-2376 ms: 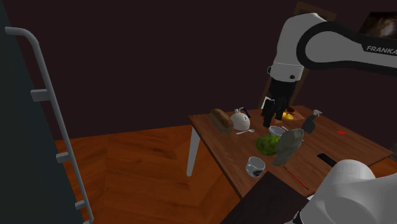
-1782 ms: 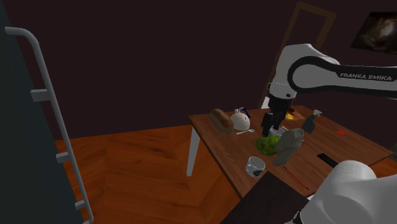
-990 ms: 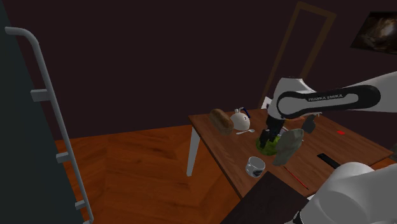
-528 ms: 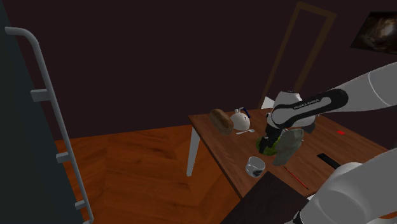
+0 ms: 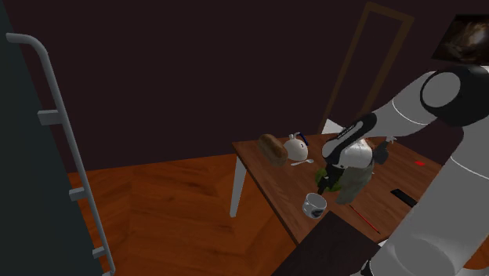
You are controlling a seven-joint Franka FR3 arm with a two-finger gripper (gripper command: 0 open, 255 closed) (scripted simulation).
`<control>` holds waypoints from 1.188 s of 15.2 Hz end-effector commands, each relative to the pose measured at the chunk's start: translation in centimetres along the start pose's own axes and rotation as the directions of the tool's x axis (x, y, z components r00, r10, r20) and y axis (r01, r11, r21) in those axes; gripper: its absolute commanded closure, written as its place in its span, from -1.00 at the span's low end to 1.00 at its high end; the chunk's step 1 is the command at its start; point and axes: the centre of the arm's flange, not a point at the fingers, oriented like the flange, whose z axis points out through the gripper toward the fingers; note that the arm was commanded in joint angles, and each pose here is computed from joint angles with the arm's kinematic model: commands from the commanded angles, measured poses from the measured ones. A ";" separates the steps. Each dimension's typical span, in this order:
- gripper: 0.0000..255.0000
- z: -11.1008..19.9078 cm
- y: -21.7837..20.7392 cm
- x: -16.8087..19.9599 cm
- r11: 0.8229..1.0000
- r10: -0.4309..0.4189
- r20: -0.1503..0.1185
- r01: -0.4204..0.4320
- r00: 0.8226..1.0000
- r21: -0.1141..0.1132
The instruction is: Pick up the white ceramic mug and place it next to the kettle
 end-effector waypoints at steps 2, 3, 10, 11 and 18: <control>-1.00 3.2 2.6 0.5 1.000 0.006 -0.012 -0.006 1.000 0.004; -1.00 4.2 3.5 0.7 1.000 0.008 -0.015 -0.008 1.000 0.006; -1.00 8.1 4.1 0.9 1.000 0.009 -0.018 -0.009 1.000 0.007; -1.00 8.6 4.1 0.9 1.000 0.009 -0.018 -0.009 1.000 0.007; -1.00 9.0 4.1 0.9 1.000 0.009 -0.018 -0.009 1.000 0.007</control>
